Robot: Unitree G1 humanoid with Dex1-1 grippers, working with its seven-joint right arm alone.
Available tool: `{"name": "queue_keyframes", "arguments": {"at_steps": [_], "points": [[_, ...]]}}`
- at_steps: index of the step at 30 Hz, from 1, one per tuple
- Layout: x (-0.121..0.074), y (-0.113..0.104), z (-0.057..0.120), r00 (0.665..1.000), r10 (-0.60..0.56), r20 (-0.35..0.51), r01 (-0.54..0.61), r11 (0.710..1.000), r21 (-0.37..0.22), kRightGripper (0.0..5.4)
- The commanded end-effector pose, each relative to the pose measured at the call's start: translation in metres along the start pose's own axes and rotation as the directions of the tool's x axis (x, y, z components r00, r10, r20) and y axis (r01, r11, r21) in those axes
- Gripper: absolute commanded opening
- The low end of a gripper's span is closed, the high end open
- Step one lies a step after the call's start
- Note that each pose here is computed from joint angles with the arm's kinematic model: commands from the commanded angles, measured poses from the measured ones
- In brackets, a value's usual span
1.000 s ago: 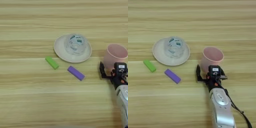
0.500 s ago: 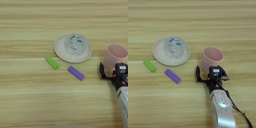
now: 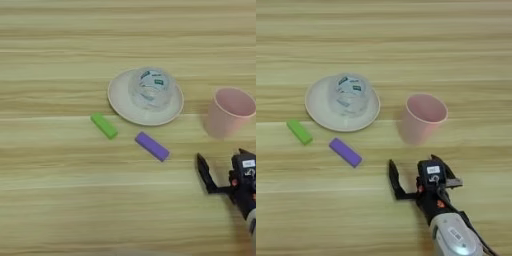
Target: Move the objects on the table
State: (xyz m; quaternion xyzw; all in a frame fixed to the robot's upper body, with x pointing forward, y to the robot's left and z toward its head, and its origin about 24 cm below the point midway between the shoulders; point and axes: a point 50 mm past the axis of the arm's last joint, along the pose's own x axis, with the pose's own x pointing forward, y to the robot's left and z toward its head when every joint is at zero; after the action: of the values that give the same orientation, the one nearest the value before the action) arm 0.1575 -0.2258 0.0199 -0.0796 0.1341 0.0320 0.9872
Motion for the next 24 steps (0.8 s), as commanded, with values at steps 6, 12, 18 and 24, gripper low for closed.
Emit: {"name": "queue_keyframes", "arguments": {"at_steps": [6, 12, 18, 24], "points": [[-0.015, 0.01, 0.026, 0.976, 0.204, 0.083, -0.202, 0.979, -0.027, 5.37], [-0.018, 0.03, 0.03, 0.928, 0.348, 0.131, -0.342, 0.938, -0.062, 5.37], [-0.003, 0.054, 0.028, 0.893, 0.428, 0.14, -0.413, 0.902, -0.125, 5.37], [0.023, 0.063, 0.023, 0.901, 0.413, 0.135, -0.396, 0.908, -0.135, 5.37]]}}
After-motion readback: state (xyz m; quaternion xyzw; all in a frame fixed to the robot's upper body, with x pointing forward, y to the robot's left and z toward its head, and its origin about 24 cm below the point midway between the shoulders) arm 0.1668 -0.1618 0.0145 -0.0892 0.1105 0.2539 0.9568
